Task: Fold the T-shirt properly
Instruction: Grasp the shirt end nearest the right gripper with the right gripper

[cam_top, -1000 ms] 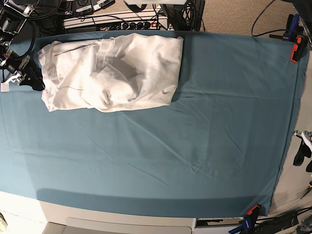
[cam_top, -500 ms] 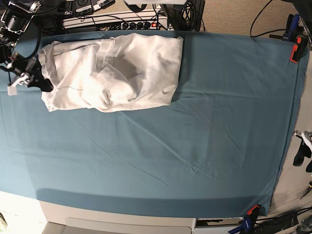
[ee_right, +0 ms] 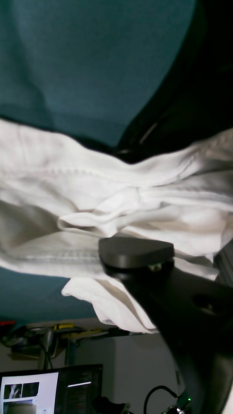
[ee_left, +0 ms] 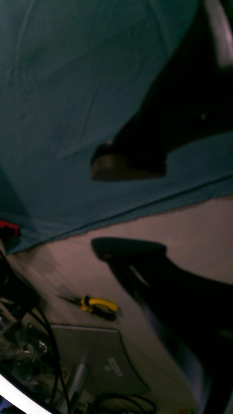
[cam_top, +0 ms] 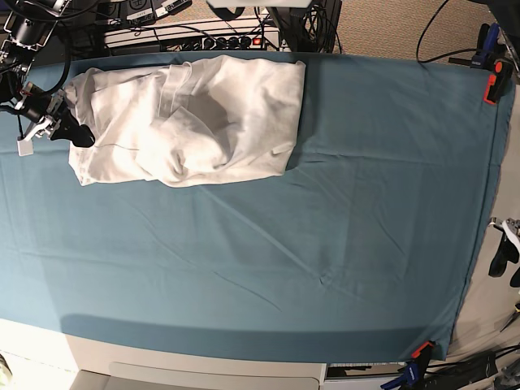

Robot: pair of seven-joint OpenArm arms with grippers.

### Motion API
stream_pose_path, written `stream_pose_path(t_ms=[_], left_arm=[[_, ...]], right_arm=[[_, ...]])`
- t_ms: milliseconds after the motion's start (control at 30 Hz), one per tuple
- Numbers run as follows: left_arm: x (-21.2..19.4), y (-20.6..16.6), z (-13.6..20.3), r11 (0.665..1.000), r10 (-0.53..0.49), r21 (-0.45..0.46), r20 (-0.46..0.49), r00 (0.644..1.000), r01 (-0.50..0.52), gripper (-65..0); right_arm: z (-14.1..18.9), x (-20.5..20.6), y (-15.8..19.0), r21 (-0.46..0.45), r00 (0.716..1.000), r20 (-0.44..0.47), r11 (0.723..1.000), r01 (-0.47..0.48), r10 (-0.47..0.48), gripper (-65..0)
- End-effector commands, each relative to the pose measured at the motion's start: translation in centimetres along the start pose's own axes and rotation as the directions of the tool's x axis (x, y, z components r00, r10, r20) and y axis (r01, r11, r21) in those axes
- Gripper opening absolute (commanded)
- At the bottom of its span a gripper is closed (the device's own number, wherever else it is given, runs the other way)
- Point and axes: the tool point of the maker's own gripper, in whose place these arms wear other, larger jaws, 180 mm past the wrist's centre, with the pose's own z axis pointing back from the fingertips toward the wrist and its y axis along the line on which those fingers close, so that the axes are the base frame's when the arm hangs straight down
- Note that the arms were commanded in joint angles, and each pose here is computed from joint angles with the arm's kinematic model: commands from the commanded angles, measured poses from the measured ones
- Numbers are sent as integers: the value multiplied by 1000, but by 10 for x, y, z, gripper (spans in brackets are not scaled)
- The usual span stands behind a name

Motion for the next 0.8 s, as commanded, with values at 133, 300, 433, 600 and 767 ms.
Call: stream_pose_path(t_ms=[133,300,433,600,767], left_arm=[[17,11,9,999,-18,34,46,999,16,-359],[16,12,9,999,-18,34,45,999,17,-360],[17,12,9,999,-18,34,46,999,17,-360],[17,12,9,999,-18,34,46,999,16,-360],[17,12,9,999,-18,34,47,999,16,-360]], right_arm=[[7,20,17,-8,994,2,994,-112,112,-326],[6,23,33,0,982,-13,982,-191,191,-326],[8,17,37,-4,974,-35,975,-224,223,-326],[9,13,38,-6,971,-45,972,-236,235,-327],[9,14,39,-5,970,-45,971,-239,239,-549]])
